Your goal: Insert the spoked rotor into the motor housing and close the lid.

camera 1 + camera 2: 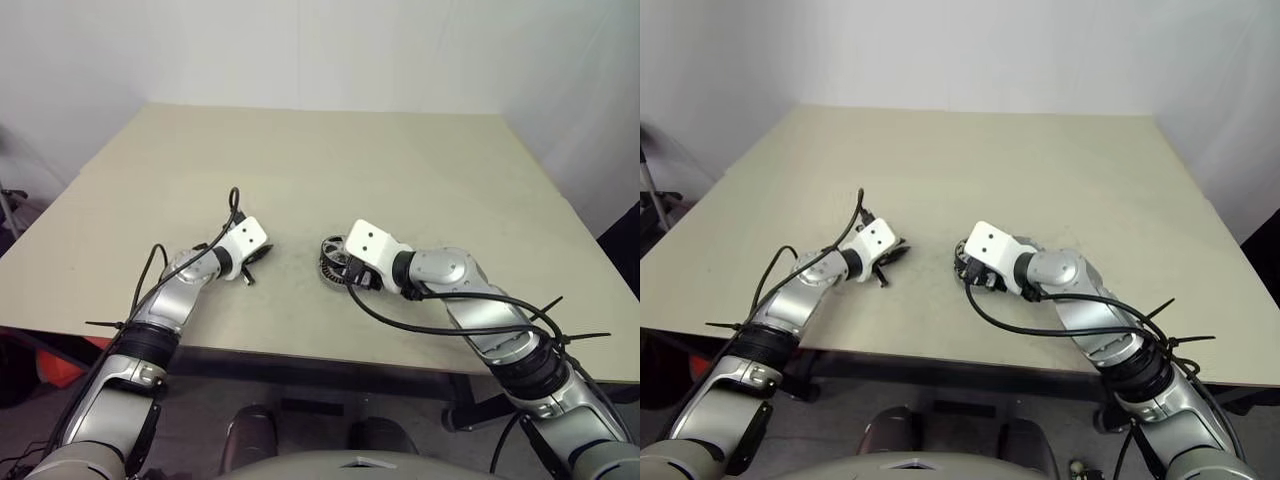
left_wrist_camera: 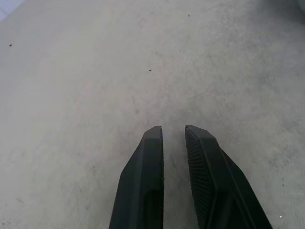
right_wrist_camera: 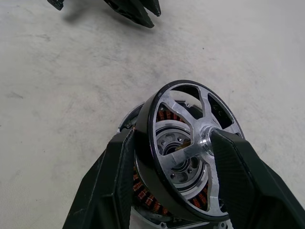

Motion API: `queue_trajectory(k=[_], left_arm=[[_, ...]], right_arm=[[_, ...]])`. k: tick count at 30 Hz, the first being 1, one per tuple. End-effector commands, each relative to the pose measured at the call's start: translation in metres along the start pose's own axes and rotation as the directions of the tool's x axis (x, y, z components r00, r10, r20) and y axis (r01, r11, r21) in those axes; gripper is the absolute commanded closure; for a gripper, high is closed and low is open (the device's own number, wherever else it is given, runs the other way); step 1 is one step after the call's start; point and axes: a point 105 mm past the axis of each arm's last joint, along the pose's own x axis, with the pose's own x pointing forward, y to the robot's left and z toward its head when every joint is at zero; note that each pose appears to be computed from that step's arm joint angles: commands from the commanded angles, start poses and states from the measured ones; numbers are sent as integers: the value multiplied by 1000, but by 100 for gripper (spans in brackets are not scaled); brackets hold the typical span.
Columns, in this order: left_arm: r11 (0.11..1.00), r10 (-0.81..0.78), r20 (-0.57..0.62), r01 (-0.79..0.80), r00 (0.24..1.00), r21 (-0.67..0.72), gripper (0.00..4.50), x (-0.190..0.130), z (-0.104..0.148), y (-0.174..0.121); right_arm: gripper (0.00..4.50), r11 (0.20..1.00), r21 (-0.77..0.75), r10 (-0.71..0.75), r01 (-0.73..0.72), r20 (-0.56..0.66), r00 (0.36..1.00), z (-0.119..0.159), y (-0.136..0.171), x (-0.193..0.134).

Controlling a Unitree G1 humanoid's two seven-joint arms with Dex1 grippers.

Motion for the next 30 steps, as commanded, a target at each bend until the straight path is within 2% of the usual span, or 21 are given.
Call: queue_trajectory(k=[1, 6, 7, 11, 13, 20, 25, 28, 30], left_arm=[[999, 18, 39, -19, 999, 34, 367, -1, 14, 5], [999, 25, 37, -26, 999, 36, 367, -1, 14, 9], [999, 26, 37, -27, 999, 37, 367, -1, 14, 9], [999, 27, 35, -29, 999, 39, 367, -2, 14, 9], [999, 27, 36, -28, 999, 38, 367, -1, 14, 9], [999, 23, 34, -24, 999, 39, 367, 0, 13, 8], [999, 36, 40, -37, 999, 25, 367, 1, 15, 10], [999, 43, 41, -44, 998, 20, 367, 1, 14, 10], [999, 41, 40, -41, 998, 21, 367, 0, 13, 8]], right_arm=[[249, 999, -34, -21, 22, 33, 999, 11, -6, -4], [249, 1000, 2, 3, -3, 28, 1000, 9, -2, -2], [175, 1000, 3, 9, -9, 26, 1000, 9, -1, -2], [44, 1000, -6, 14, -14, 31, 999, 10, 0, -3], [4, 1000, -24, 15, -14, 51, 999, 14, 1, -5], [4, 1000, 5, -19, 18, 112, 994, 27, -10, -10], [4, 985, 148, -110, 94, 103, 989, 16, -30, -4], [64, 975, 203, -111, 91, 89, 990, 6, -33, 2], [134, 974, 218, -82, 64, 76, 994, -1, -27, 6]])
